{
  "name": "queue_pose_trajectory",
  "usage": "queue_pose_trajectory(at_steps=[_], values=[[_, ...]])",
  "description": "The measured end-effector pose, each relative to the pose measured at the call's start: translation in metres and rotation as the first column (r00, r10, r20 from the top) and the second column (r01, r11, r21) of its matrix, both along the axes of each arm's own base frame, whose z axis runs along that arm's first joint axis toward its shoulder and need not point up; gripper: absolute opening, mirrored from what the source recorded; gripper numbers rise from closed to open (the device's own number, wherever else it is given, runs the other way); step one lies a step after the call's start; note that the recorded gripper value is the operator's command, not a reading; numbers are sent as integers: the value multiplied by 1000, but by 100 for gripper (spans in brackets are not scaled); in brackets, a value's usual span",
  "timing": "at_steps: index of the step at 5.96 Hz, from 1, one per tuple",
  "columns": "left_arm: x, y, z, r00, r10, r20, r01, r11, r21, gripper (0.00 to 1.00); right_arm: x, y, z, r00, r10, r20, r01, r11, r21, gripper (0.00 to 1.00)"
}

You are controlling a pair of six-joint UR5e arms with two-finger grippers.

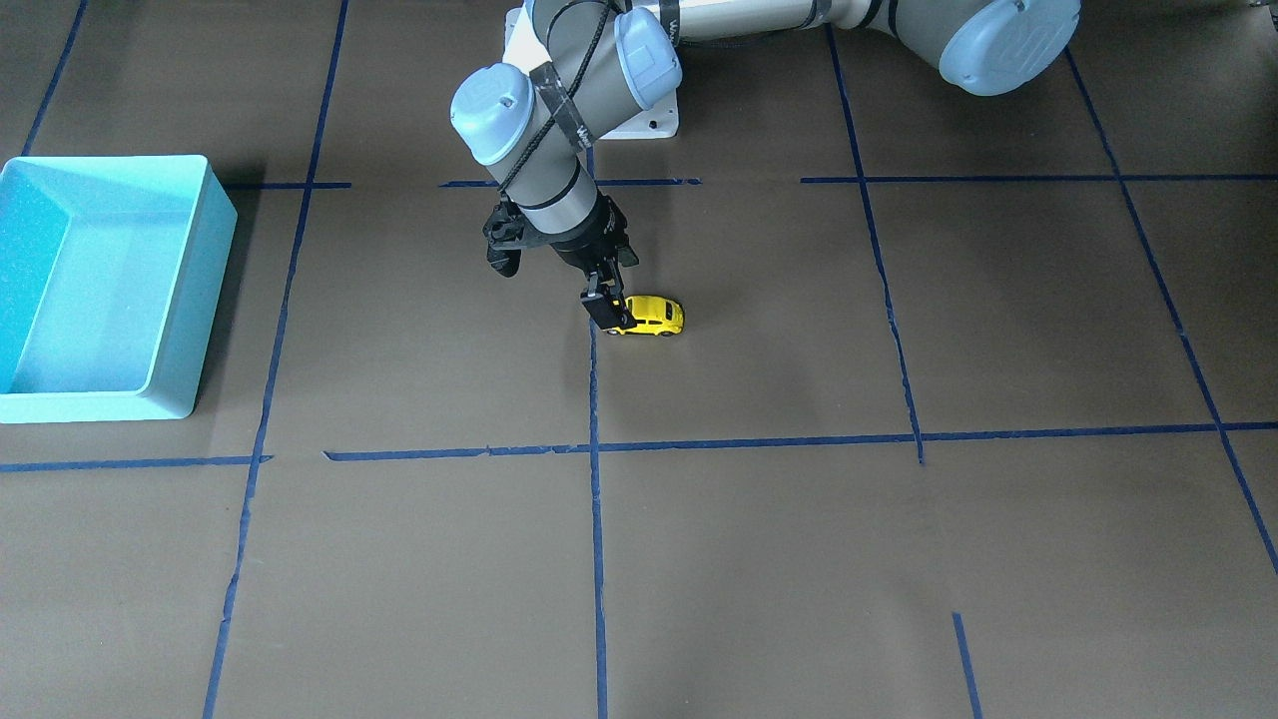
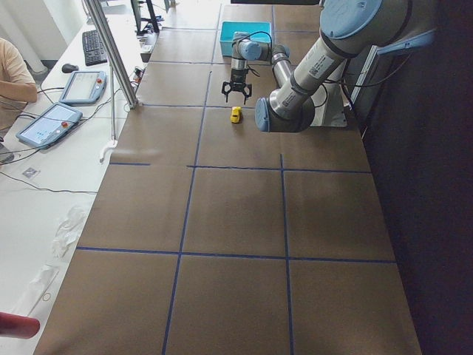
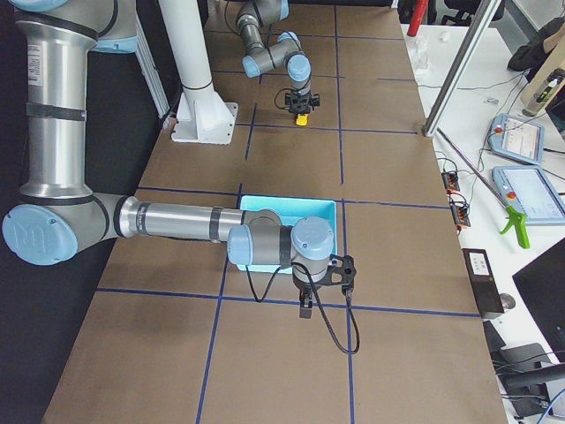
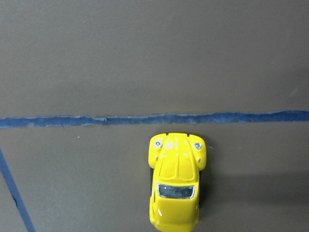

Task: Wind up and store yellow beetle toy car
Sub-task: 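Roll the pressed car backward toward the robot with the left gripper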

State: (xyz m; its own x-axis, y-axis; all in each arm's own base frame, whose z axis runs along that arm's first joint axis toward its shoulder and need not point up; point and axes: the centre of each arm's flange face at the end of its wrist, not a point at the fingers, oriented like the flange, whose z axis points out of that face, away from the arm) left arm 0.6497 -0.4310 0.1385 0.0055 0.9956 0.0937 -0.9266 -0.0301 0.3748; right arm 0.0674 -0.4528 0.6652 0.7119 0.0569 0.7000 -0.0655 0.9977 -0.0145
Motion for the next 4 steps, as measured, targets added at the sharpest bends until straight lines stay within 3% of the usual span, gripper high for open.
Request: queue_pose_trajectory(at_steps=[4], values=[[14,-5,16,1000,2,8,-2,1000,-6,83,1,1,0,1000,7,-2,-7,1000,-7,100]])
